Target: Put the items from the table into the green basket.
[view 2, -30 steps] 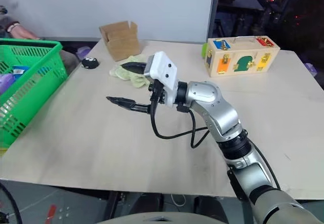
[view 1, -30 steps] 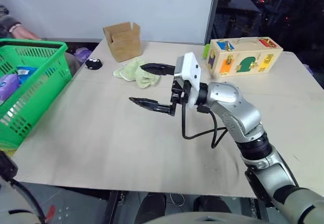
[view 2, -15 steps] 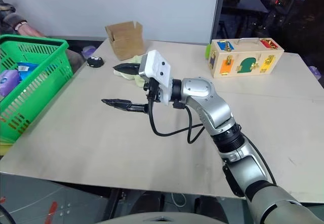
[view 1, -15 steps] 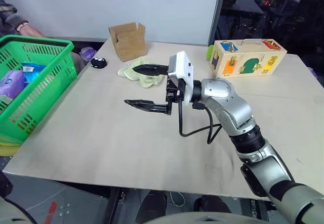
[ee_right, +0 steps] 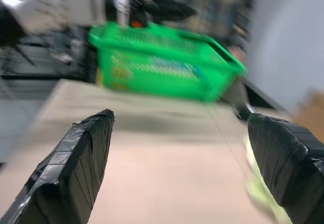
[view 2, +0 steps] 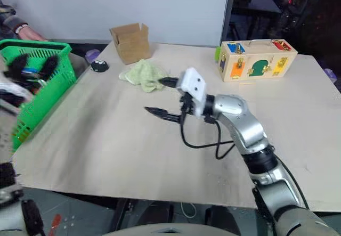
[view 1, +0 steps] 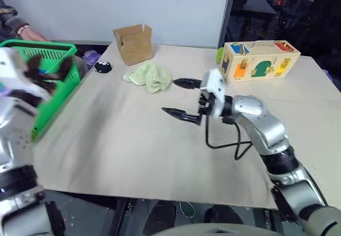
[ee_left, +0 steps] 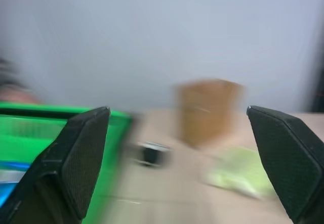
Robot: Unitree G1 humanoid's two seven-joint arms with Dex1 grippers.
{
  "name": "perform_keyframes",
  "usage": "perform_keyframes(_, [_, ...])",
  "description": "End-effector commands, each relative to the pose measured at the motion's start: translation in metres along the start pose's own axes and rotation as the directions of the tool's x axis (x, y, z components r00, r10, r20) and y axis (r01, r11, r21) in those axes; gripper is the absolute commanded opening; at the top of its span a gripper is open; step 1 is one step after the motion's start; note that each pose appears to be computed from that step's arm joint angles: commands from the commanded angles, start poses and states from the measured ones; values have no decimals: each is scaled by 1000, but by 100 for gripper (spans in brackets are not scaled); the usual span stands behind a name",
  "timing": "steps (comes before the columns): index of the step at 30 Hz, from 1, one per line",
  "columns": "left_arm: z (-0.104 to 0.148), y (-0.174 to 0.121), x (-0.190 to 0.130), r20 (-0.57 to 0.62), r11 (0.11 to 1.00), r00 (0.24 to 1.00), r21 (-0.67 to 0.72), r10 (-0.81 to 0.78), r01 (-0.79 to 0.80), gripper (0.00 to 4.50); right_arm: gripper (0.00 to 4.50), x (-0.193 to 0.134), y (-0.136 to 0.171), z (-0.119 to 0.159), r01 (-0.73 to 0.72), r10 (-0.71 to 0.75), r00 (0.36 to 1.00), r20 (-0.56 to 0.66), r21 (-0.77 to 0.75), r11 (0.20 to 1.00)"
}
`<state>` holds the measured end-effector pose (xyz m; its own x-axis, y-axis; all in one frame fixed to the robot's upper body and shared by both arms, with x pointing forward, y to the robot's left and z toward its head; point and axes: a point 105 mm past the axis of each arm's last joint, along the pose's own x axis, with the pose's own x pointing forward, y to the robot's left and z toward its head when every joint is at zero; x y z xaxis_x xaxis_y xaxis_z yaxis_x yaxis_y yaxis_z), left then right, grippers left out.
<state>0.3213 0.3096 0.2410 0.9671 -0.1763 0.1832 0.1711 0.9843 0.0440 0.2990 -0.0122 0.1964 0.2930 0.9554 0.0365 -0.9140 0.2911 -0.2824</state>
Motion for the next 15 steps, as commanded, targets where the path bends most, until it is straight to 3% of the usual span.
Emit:
perform_keyframes(1, [-21, -63, -2, -84, 971, 968, -67, -236, 231, 448, 450, -34, -16, 1, 136, -137, 989, -50, -35, 990])
perform_keyframes(4, [-53, -103, -14, -204, 927, 905, -94, -374, 362, 448, 450, -70, -24, -16, 240, -247, 955, -163, -63, 969])
perform_keyframes(8, [-70, -130, -33, -278, 880, 836, -108, -473, 462, 448, 450, -102, -22, -22, 309, -319, 918, -237, -77, 948])
perform_keyframes(15, [-81, -134, -54, -332, 868, 803, -148, -495, 474, 448, 450, -129, -19, -27, 385, -393, 869, -302, -89, 919])
